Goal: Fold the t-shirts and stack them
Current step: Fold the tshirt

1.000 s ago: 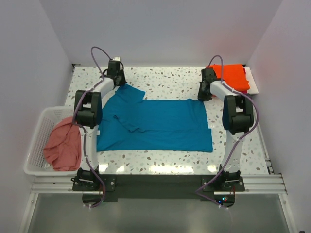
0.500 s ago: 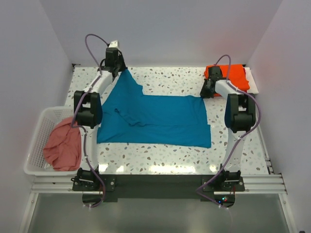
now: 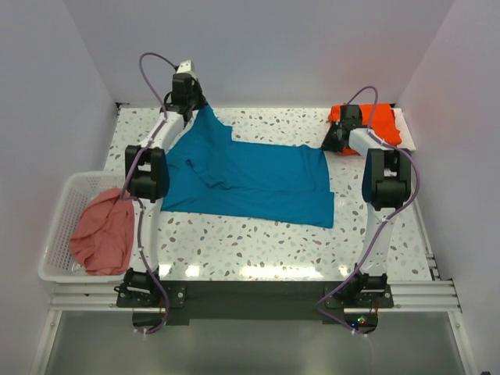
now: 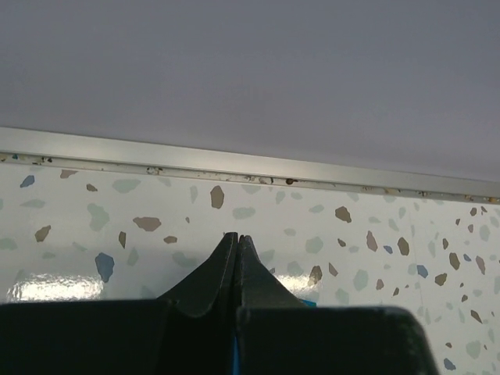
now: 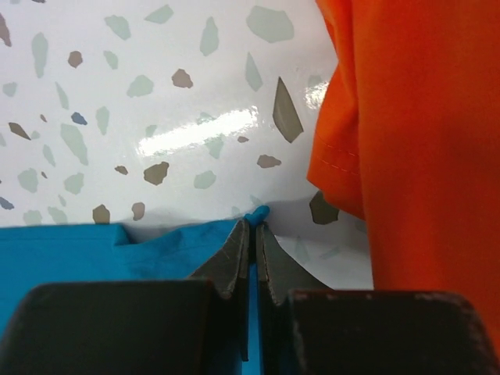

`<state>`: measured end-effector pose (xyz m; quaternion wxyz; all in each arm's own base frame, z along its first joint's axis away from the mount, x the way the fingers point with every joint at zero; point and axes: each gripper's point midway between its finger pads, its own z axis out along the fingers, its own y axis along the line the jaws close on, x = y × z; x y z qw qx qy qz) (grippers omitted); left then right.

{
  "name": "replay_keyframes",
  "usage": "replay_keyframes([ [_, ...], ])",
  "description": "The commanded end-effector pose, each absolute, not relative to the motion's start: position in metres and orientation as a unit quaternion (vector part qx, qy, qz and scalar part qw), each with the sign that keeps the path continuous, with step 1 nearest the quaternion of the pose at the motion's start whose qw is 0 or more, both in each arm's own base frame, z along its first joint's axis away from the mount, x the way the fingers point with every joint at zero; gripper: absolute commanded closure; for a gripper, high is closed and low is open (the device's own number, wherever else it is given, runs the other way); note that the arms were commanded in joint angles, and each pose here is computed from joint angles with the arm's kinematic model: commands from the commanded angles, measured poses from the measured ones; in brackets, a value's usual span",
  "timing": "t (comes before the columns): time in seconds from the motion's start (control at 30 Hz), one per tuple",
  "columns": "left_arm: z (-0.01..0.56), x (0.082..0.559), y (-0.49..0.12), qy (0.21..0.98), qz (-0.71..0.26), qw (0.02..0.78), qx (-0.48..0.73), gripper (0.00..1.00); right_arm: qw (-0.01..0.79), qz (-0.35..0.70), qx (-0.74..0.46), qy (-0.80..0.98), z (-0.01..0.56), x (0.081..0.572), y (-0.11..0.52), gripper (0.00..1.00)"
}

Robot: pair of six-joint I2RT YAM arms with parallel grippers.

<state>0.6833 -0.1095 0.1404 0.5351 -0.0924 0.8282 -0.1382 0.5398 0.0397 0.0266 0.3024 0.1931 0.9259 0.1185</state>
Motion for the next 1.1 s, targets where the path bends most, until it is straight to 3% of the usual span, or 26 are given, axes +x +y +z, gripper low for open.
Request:
replay_keyframes([
  [0.0,0.158,0.682,-0.101,0.813,-0.147,0.554,-0.098,1.0,0.349,0.148,0.185,0.907,0.049,0.557,0.047,1.0],
  [0.3,0.195,0.652,-0.084,0.795,-0.151,0.576,-0.12,1.0,0.375,0.122,0.193,0.899,0.072,0.541,0.033,1.0],
  [1.07,0.213,0.548,-0.047,0.789,-0.122,0.565,-0.209,1.0,0.377,0.085,0.237,0.891,0.082,0.478,0.017,1.0],
])
